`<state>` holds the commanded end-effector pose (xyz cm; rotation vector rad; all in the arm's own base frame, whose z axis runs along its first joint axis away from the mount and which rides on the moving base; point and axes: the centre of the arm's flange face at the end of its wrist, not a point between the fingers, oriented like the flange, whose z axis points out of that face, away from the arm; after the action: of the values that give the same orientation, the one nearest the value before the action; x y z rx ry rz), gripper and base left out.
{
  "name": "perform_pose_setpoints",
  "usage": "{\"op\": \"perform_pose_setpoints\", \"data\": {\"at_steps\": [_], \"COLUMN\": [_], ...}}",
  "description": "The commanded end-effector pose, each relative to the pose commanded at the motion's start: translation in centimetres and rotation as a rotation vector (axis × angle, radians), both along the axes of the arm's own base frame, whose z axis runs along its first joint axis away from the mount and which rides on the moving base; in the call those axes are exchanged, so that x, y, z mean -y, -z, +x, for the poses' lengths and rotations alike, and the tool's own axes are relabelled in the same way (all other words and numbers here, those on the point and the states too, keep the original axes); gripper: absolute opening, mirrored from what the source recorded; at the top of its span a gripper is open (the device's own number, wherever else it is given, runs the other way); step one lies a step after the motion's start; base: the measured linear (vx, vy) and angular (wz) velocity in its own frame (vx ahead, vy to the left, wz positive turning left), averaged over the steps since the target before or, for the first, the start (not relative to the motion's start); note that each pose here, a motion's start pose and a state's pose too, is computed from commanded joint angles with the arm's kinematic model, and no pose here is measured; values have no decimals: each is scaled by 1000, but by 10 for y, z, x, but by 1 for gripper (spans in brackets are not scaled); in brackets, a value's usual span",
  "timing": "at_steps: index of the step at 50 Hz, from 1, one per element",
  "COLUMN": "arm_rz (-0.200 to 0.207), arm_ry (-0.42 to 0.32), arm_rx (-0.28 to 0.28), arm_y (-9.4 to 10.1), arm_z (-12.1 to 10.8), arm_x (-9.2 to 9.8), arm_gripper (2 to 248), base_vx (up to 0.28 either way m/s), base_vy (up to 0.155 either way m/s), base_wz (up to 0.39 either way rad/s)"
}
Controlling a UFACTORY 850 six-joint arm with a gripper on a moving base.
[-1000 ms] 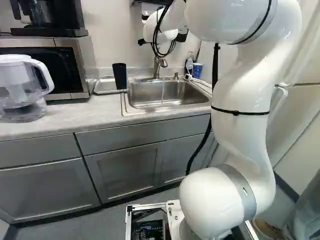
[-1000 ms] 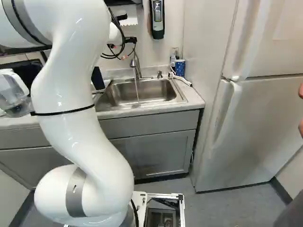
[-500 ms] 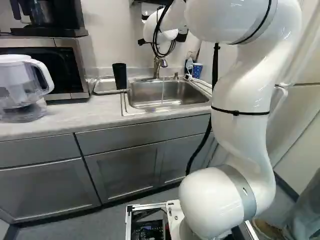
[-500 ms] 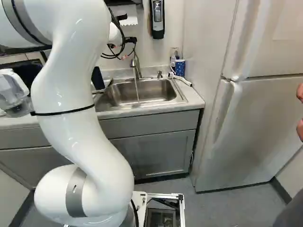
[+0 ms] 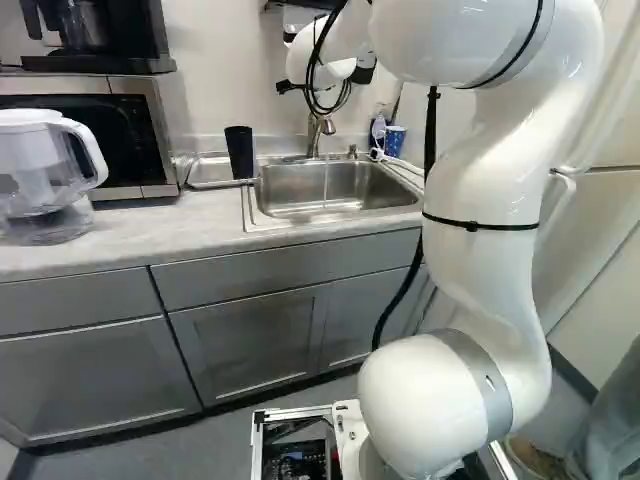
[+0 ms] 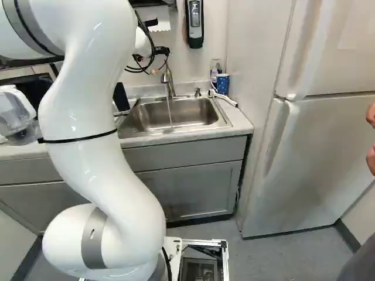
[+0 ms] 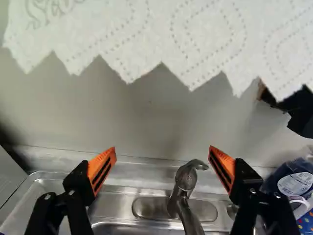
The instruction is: Rinse the cup and place it in the tray
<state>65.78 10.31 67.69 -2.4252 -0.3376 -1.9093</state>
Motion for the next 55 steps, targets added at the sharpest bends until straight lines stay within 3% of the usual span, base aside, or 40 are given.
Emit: {"op": "perform_pose_setpoints", "data": {"at_steps": [55], "arm_rz": [-4], "arm_ry": [1], "arm_rx": [-19], "arm_y": [2], "arm_z": [0], "arm_x": [0], "arm_gripper": [247], "base_vx": [0], "base_vy": [0], "base_wz": [0]}}
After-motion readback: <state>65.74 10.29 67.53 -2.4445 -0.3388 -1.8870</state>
